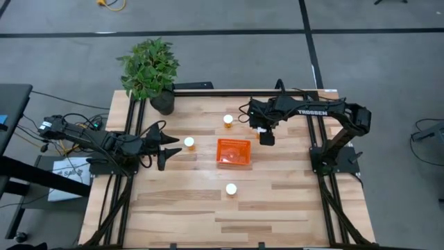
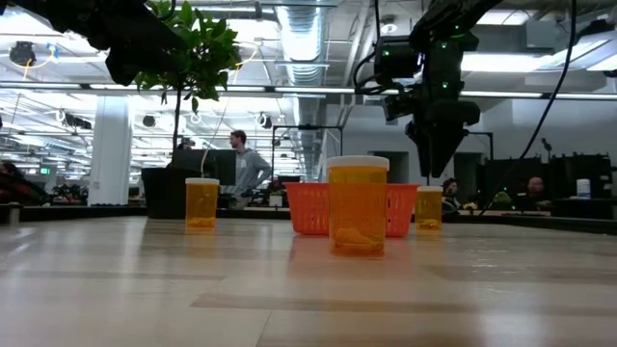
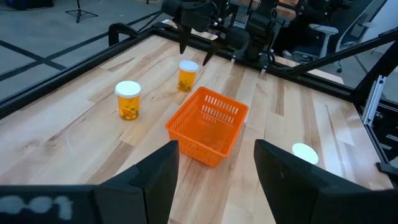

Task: Pick and place pill bottles into a basket
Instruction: Put the orange medicine bottle into the orange basket

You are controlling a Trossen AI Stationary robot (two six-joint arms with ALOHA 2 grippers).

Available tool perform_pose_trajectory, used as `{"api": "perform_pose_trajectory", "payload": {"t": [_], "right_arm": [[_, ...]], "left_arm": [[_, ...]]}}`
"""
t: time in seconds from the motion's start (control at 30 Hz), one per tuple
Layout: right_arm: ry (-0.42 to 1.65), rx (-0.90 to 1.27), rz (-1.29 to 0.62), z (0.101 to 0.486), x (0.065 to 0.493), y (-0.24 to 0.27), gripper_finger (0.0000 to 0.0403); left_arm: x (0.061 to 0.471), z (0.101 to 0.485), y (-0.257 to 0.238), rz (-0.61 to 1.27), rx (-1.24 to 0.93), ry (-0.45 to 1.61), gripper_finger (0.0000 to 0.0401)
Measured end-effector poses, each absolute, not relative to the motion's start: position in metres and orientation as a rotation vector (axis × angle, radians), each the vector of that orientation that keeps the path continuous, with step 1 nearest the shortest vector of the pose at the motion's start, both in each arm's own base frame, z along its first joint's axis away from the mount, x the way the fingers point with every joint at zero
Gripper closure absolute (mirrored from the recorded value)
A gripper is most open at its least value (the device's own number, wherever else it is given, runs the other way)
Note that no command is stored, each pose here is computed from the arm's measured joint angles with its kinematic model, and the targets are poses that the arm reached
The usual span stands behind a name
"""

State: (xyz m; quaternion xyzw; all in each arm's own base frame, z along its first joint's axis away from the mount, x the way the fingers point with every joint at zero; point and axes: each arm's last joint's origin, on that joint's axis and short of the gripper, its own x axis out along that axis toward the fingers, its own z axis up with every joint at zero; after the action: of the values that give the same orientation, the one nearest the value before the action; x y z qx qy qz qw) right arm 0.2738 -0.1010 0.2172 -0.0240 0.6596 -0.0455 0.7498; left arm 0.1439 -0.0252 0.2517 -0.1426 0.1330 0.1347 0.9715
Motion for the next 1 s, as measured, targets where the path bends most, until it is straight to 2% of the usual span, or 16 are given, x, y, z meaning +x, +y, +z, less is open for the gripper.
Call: {"api": "perform_pose_trajectory", "payload": {"t": [0.2,0.3,0.57,1.0], "right_arm": [[1.446,-0.053,-0.102,0.217,0.273,-0.102,0.0028],[1.445,-0.055,-0.101,0.217,0.273,-0.102,0.0007],[1.427,-0.071,-0.088,0.214,0.274,-0.102,0.0034],[1.430,-0.077,-0.050,0.204,0.279,-0.105,0.0037]], "left_arm": [[0.144,0.252,-0.025,0.272,-0.288,0.268,0.0202],[0.144,0.252,-0.025,0.272,-0.288,0.268,0.0202],[0.144,0.252,-0.025,0.272,-0.288,0.268,0.0202],[0.144,0.252,-0.025,0.273,-0.289,0.268,0.0202]]}}
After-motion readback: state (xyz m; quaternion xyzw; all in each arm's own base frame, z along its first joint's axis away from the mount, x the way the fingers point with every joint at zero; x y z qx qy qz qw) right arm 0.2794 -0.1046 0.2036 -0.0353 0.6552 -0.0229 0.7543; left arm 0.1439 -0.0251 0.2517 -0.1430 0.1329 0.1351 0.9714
